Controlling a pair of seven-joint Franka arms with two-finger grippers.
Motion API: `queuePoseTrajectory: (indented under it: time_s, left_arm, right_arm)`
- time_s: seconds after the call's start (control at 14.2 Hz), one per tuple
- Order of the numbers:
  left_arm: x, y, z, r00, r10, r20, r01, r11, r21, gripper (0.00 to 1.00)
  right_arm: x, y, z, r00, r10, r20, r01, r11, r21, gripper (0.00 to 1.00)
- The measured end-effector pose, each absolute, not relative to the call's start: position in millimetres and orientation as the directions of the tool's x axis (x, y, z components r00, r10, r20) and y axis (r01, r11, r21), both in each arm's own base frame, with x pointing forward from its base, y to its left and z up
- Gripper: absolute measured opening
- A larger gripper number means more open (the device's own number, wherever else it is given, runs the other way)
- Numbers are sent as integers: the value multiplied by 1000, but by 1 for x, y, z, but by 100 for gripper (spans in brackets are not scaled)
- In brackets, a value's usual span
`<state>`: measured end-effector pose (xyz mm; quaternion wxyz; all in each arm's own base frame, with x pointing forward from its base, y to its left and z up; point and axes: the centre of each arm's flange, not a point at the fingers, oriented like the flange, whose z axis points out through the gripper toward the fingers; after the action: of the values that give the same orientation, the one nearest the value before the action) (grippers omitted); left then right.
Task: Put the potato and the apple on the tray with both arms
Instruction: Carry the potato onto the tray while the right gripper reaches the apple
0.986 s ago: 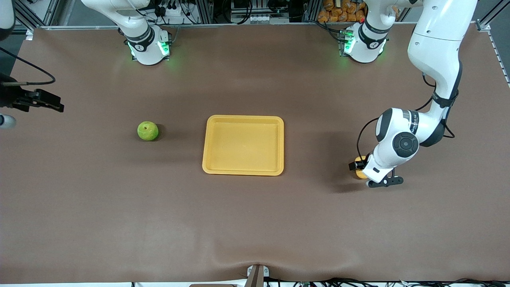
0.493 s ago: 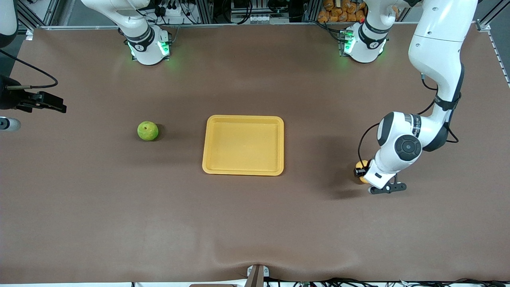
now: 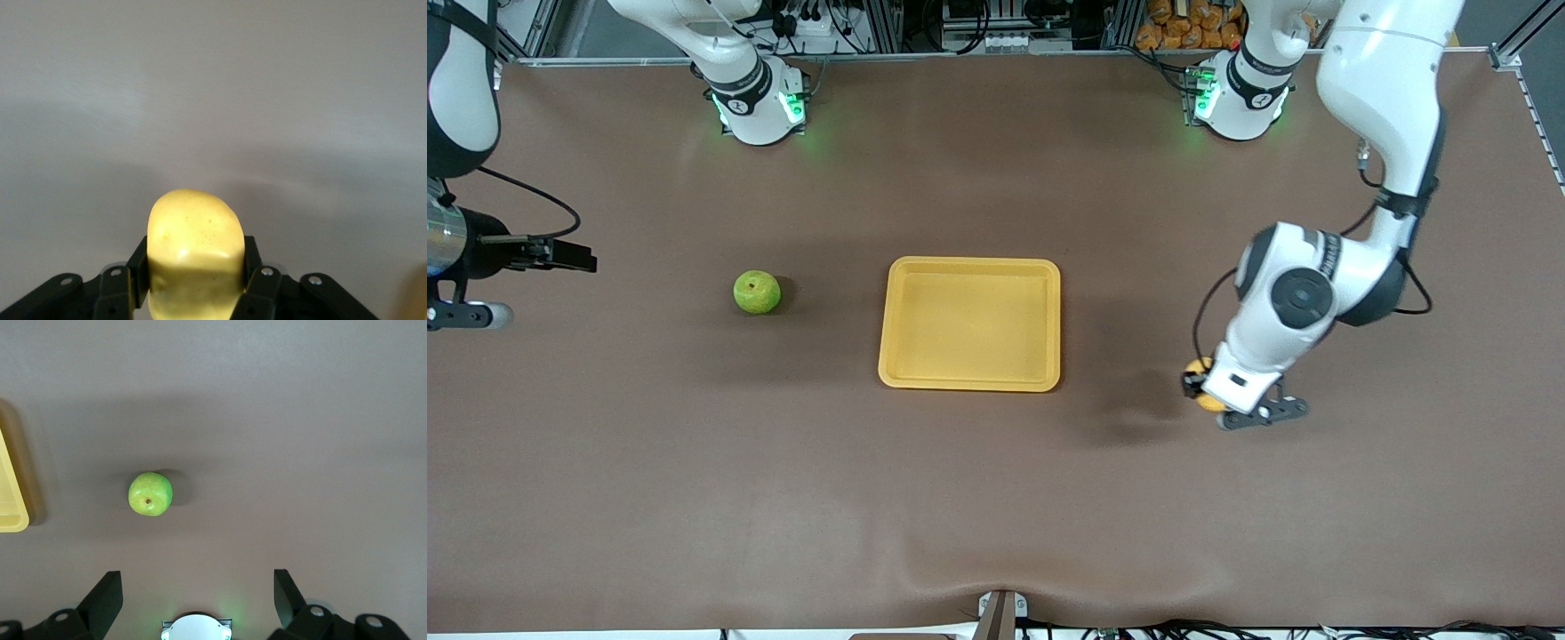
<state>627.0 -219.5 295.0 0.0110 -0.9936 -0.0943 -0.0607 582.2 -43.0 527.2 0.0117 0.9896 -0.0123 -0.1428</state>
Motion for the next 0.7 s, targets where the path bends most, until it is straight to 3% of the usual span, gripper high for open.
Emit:
queuePoseTrajectory:
  time_s: [0.35,0.7]
  left_arm:
    - [605,-319,327,953,250,173,243,-968,63,56]
    - [571,-414,294,966,210,150,201,-977,70,56]
  right_arm:
    - [594,-34,492,946,-24,-322,-29,-1000,-12,100]
    - [596,-26,456,943,-66,-326,-74,-997,-13,100]
